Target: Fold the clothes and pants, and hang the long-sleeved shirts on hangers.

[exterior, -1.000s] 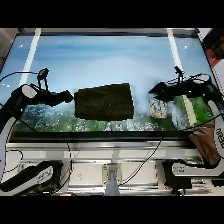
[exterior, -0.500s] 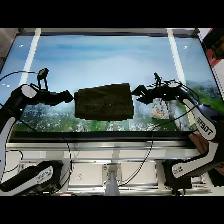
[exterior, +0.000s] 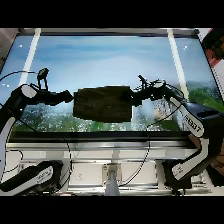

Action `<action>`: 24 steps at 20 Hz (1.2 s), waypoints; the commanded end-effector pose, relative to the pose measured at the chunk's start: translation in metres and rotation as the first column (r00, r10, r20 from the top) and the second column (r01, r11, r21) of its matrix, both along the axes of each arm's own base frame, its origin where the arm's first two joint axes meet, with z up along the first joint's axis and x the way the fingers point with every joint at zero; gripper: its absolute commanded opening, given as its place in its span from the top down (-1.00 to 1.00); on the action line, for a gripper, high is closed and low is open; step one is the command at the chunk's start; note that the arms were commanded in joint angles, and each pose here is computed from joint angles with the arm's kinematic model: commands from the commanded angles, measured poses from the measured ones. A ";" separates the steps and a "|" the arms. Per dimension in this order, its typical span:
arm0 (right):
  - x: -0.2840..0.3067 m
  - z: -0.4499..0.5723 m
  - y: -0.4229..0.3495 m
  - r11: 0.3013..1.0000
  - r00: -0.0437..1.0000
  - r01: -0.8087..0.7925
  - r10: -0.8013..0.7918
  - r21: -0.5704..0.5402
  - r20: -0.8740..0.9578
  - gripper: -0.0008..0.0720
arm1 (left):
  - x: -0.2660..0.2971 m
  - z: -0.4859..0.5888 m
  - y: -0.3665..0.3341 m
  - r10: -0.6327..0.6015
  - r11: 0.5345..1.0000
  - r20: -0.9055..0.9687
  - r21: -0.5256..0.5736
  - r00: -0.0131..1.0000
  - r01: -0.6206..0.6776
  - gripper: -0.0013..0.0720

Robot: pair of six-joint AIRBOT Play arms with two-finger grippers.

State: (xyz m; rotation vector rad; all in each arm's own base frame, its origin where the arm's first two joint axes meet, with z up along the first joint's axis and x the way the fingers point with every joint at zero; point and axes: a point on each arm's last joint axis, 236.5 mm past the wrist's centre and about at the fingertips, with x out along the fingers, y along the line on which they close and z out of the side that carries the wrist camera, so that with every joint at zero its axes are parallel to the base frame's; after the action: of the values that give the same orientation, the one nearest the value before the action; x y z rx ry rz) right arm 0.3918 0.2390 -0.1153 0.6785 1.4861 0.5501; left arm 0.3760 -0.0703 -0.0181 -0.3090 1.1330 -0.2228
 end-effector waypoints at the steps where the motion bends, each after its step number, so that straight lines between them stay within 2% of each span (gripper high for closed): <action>1: -0.006 0.001 0.025 0.992 0.989 -0.121 0.122 -0.024 0.087 -0.58 | 0.000 0.001 0.000 0.001 1.000 0.002 0.000 1.000 -0.001 -0.92; 3: 0.003 0.012 0.038 0.987 0.975 -0.157 0.159 -0.028 0.157 -0.42 | 0.000 0.001 0.000 0.001 1.000 0.002 0.000 1.000 -0.001 -0.92; 5: 0.014 0.028 0.047 0.984 0.961 -0.177 0.178 -0.022 0.213 0.90 | 0.000 0.001 0.000 0.001 1.000 0.002 -0.001 1.000 -0.001 -0.92; 8: 0.024 0.065 0.051 0.970 0.933 -0.244 0.237 -0.008 0.271 0.92 | 0.002 0.007 0.004 0.004 1.000 0.018 0.005 1.000 -0.004 -0.92; 9: 0.028 0.081 0.047 0.959 0.907 -0.278 0.280 -0.052 0.315 0.92 | 0.004 0.018 0.005 -0.011 1.000 0.046 0.012 0.999 0.010 -0.92; 11: 0.045 0.114 0.025 0.940 0.848 -0.270 0.334 -0.207 0.411 0.92 | 0.011 0.052 0.009 -0.060 0.997 0.149 0.050 0.987 0.053 -0.91; 14: 0.073 0.180 -0.038 0.912 0.804 -0.077 0.296 -0.403 0.516 0.92 | 0.012 0.108 0.009 -0.134 0.988 0.307 0.119 0.942 0.101 -0.91; 17: 0.072 0.243 -0.118 0.881 0.793 0.133 0.181 -0.454 0.582 0.92 | 0.000 0.149 0.009 -0.141 0.986 0.405 0.138 0.903 0.092 -0.91; 21: 0.027 0.312 -0.250 0.747 0.781 0.419 -0.006 -0.516 0.625 0.92 | -0.012 0.181 0.008 -0.143 0.985 0.482 0.150 0.864 0.079 -0.91; 24: -0.032 0.343 -0.347 0.557 0.764 0.585 -0.134 -0.590 0.631 0.92 | -0.015 0.187 0.008 -0.143 0.985 0.497 0.152 0.856 0.077 -0.92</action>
State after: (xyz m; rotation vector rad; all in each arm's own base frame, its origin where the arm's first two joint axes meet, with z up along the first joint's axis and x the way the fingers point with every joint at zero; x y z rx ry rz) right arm 0.4201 -0.0170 0.1969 0.1081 0.8635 0.0254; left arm 0.3654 -0.0629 0.1564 -0.0705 0.6704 -0.3120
